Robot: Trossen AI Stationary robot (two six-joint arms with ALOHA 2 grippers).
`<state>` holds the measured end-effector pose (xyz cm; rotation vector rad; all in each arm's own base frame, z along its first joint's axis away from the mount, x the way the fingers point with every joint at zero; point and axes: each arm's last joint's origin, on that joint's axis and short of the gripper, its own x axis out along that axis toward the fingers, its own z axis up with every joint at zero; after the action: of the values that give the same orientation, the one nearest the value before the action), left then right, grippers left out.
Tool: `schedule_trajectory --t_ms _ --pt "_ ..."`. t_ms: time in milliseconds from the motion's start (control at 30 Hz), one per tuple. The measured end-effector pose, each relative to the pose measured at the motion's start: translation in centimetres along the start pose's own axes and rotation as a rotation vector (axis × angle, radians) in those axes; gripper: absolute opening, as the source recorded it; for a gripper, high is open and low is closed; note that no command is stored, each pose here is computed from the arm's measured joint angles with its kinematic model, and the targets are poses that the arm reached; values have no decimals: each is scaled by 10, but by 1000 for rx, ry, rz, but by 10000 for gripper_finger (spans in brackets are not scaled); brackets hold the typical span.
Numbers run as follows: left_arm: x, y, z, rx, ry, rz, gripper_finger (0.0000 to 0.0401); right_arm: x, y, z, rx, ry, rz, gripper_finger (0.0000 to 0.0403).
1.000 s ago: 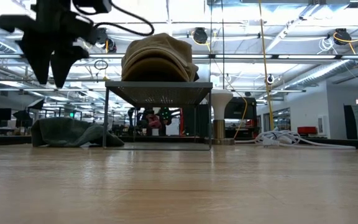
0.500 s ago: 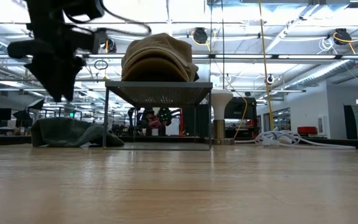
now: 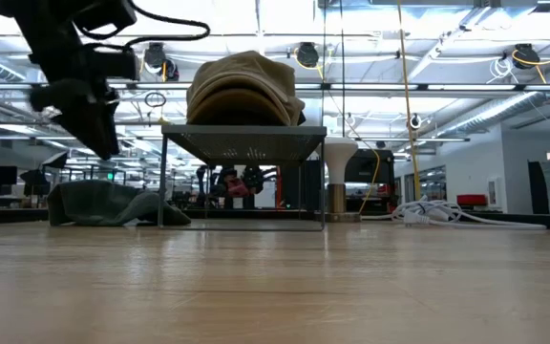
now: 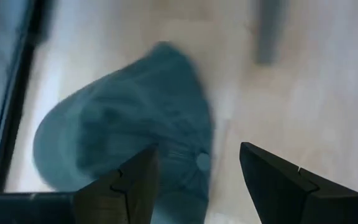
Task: Pick & Place hat
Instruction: Stack the black cap on the stacked black caps on the shelf
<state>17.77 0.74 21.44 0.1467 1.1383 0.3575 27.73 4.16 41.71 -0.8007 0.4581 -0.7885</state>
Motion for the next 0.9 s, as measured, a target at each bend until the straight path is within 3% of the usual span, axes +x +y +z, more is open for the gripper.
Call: schedule_trajectory --t_ms 233,600,733,900 --pt "8 5 -7 -449 24 79 225 0 0 0 -1 3 -3 110" --pt "9 8 -19 -987 13 244 225 0 0 0 -8 4 -3 110" --pt "8 10 -26 -1058 45 319 225 0 0 0 -8 4 -3 110" --pt "15 10 -32 -1066 35 352 225 0 0 0 -8 3 -2 110"
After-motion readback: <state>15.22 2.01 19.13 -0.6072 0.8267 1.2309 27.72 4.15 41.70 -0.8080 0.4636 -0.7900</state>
